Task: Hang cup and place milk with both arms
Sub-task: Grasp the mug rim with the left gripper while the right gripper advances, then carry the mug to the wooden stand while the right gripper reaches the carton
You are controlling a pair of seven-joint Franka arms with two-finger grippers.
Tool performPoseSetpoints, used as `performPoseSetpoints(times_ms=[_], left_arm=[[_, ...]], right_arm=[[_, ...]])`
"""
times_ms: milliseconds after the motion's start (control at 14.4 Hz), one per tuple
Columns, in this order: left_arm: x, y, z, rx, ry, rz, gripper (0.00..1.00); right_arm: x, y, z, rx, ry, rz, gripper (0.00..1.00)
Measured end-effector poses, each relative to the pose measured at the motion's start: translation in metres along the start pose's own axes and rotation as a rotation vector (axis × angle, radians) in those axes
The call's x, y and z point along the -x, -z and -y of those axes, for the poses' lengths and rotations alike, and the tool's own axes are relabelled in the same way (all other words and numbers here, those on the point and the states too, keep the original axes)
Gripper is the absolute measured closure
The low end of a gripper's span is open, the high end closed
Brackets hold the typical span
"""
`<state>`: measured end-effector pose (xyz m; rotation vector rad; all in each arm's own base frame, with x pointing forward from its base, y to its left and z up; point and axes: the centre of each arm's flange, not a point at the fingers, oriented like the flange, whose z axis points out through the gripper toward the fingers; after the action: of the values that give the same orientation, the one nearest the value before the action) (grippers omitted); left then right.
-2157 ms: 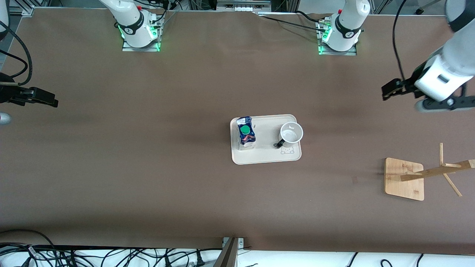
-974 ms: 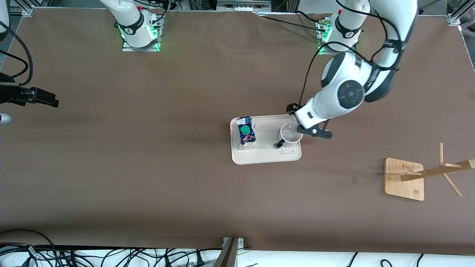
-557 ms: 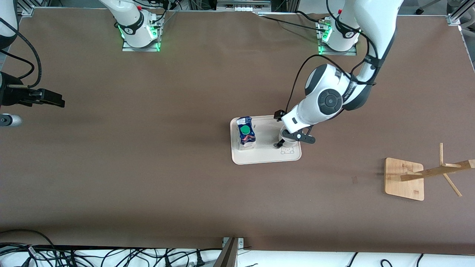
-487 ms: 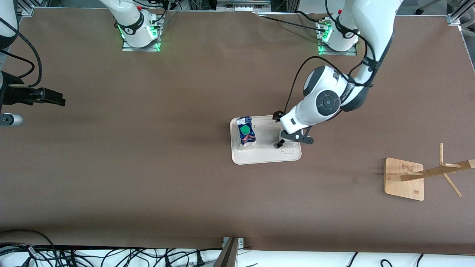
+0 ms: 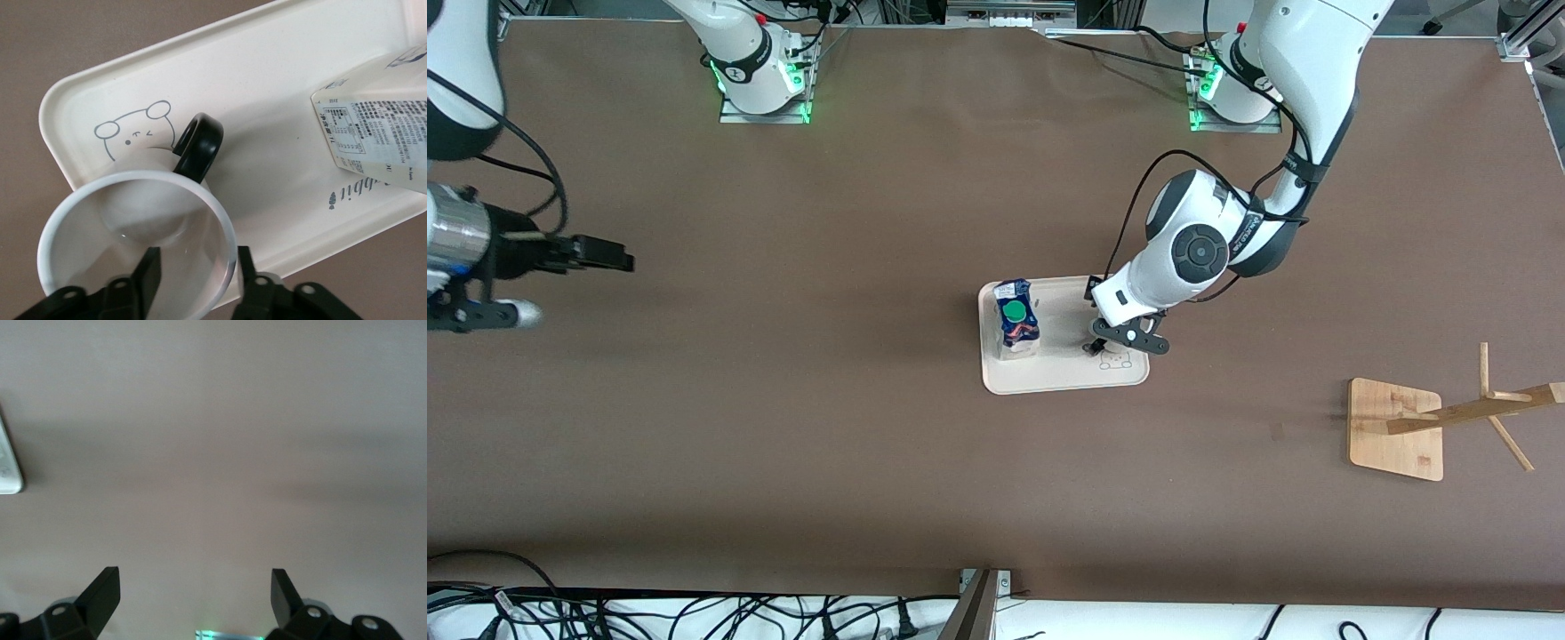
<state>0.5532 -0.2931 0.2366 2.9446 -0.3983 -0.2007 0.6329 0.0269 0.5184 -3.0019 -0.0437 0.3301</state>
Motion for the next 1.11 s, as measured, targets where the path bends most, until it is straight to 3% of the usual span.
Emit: performPoseSetpoints(times_ms=[209,348,626,1113], left_arm=[[-0.002,0.002,0.001,0.001,-0.032,-0.009,0.82],[-0.005,0.007,0.003,0.003,-0.036,-0.02,0.94],[-0.012,0.031,0.015,0.005,-0.017,-0.062,0.93],[-0.001,0.163,0.148,-0.009,0.19,-0.174,0.93]], right_arm=[[-0.023,-0.028,0.032,-0.045,0.03,-0.015,0.0],[-0.033,-0.042,0.049,-0.096,0.039,-0.021,0.0],[-0.047,-0.059,0.059,-0.196,-0.004,-0.023,0.0],[-0.047,-0.07,0.128,-0.192,-0.077,-0.047,0.0]])
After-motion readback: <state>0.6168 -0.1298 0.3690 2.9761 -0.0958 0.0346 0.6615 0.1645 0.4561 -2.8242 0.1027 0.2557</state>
